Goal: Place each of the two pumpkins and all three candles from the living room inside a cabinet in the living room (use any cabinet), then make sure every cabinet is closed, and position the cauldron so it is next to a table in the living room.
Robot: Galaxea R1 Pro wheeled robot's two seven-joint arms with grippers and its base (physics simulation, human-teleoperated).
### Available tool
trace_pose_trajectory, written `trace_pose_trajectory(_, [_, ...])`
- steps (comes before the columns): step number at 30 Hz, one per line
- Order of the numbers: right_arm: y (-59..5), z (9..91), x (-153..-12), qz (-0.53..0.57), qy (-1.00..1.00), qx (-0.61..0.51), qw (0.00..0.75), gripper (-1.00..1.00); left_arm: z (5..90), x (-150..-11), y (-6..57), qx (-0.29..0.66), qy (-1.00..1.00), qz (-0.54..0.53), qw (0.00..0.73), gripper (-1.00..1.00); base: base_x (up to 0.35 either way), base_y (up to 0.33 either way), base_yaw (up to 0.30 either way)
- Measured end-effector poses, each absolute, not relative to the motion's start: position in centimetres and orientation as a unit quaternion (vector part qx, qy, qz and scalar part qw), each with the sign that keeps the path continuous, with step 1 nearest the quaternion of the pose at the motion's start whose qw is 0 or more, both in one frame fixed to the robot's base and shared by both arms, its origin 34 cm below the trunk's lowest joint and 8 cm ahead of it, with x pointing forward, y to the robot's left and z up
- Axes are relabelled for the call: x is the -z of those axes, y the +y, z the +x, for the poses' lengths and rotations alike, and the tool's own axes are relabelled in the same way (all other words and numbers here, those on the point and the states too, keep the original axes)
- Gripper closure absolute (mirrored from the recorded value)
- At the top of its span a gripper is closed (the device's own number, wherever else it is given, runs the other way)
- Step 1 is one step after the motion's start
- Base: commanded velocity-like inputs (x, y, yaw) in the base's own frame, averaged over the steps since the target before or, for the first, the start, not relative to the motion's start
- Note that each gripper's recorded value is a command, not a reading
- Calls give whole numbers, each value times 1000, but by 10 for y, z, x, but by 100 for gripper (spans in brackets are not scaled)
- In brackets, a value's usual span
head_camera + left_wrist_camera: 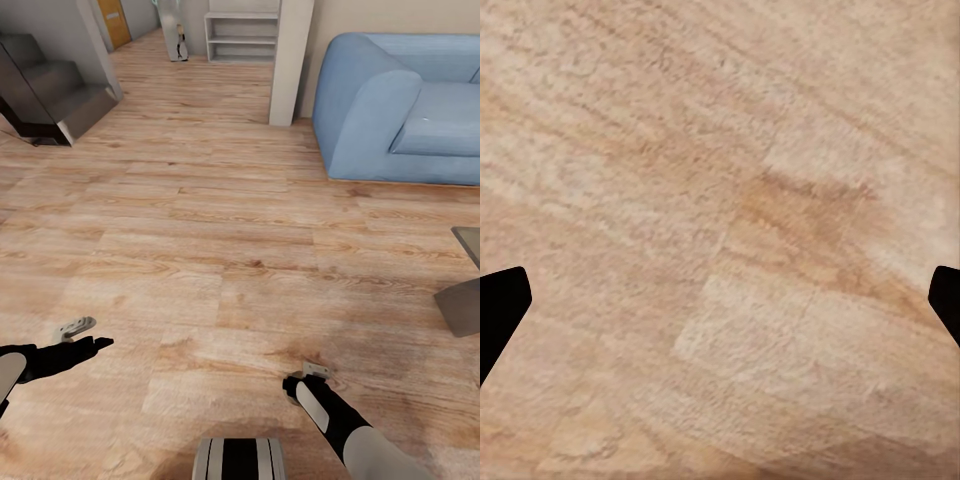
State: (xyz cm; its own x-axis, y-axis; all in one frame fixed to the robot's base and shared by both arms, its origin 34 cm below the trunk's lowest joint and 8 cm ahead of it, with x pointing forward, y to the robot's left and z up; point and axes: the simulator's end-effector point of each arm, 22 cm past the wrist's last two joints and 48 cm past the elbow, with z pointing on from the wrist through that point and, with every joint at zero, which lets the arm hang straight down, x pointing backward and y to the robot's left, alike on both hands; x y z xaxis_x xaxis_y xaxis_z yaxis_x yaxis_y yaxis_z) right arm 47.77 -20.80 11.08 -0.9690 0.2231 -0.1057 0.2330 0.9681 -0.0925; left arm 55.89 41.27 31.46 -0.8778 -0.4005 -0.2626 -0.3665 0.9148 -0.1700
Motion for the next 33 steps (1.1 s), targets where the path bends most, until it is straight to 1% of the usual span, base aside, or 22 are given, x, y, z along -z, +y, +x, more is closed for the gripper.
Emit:
trace_pose_trajectory(5, [-208,478,-111,116,991,52,47,-100,559,-314,413,58,967,-198,147,-100,0,0,0])
trace_pose_trajectory(6, [-208,478,-111,116,991,52,47,100,559,-314,413,58,967,-198,147,-100,0,0,0])
trace_pose_trajectory(26, [-208,478,-111,115,991,53,47,100,559,-314,413,57,967,-199,147,-100,0,0,0])
trace_pose_trajectory(29, [-195,483,-114,126,990,23,54,100,561,-320,413,58,966,-198,152,-100,0,0,0])
trace_pose_trajectory(33, [-195,490,-121,127,990,21,62,100,563,-328,413,60,965,-198,160,-100,0,0,0])
